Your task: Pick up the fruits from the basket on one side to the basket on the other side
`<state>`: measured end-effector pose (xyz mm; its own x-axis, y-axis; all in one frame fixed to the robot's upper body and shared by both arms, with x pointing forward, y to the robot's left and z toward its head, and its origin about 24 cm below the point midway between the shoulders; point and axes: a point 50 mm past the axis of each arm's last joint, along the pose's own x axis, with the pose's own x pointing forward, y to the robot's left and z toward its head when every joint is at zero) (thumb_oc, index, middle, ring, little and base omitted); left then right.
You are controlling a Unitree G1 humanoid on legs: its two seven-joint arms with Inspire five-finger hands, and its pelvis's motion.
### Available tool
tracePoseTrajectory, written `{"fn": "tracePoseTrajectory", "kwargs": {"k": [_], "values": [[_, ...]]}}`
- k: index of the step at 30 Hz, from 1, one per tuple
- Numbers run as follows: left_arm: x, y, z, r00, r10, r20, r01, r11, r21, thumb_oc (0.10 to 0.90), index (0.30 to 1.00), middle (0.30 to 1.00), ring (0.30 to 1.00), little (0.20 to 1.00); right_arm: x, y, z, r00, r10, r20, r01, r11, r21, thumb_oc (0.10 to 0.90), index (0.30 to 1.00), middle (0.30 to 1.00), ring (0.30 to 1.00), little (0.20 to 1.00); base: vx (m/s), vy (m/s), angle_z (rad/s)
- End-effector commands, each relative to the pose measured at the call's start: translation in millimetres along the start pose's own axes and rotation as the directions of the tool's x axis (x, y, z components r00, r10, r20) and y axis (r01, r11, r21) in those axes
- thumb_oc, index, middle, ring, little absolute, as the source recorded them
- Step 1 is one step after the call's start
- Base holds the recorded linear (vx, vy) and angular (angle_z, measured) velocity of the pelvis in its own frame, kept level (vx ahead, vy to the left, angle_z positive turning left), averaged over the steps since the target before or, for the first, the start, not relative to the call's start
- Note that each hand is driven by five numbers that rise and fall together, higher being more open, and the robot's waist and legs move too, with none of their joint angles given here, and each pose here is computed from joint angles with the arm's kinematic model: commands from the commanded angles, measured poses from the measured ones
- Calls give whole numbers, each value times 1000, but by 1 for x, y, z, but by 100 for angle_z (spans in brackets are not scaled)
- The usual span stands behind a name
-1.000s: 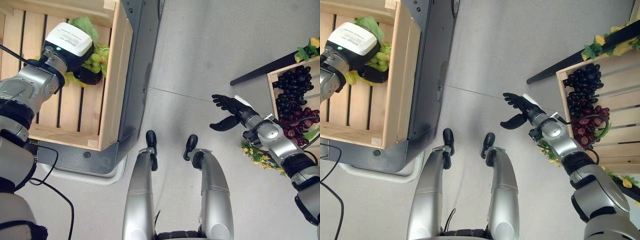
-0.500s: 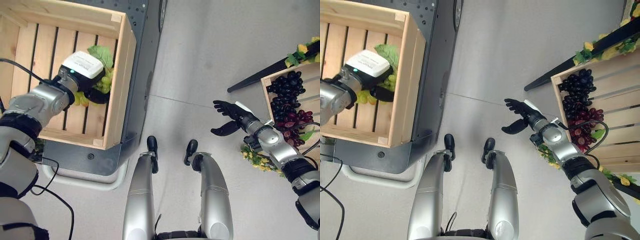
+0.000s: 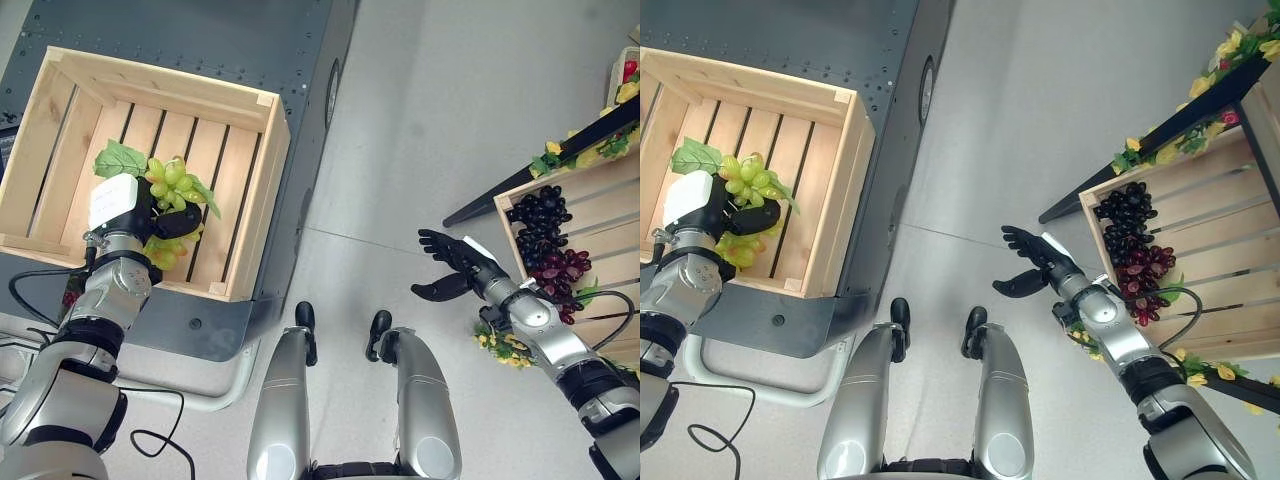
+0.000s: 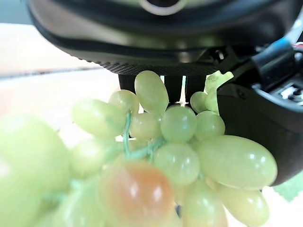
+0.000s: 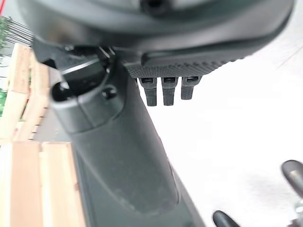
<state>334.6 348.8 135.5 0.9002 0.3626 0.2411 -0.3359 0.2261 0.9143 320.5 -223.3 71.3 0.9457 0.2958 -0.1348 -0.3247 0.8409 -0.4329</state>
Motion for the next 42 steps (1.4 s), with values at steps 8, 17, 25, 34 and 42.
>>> {"fn": "tracePoseTrajectory", "kwargs": {"k": [8, 17, 25, 34, 42], "values": [[-9, 48, 15, 919, 386, -86, -368, 754, -545, 400, 300, 300, 300, 300, -16, 6, 28, 986, 31, 166, -32, 999, 3, 800, 900, 900, 900, 900, 3, -97, 3], [-9, 72, 34, 910, 413, 47, -304, 739, -601, 400, 300, 300, 300, 300, -18, 14, 22, 991, 118, 60, -119, 993, 25, 800, 900, 900, 900, 900, 20, -85, -1], [-10, 75, 52, 912, 375, 168, -179, 731, -659, 400, 300, 300, 300, 300, -19, 24, 24, 972, 223, 76, -229, 969, 88, 800, 900, 900, 900, 900, 54, -71, 0], [-8, 84, 95, 867, 356, 348, 93, 572, -815, 400, 300, 300, 300, 300, -7, 45, 38, 943, 253, 217, -320, 872, 371, 800, 900, 900, 900, 900, 19, -105, 1], [1, 104, 139, 776, 362, 517, 326, 470, -820, 400, 300, 300, 300, 300, 19, 55, 87, 900, 216, 379, -392, 783, 483, 800, 900, 900, 900, 900, -26, -85, -1]]}}
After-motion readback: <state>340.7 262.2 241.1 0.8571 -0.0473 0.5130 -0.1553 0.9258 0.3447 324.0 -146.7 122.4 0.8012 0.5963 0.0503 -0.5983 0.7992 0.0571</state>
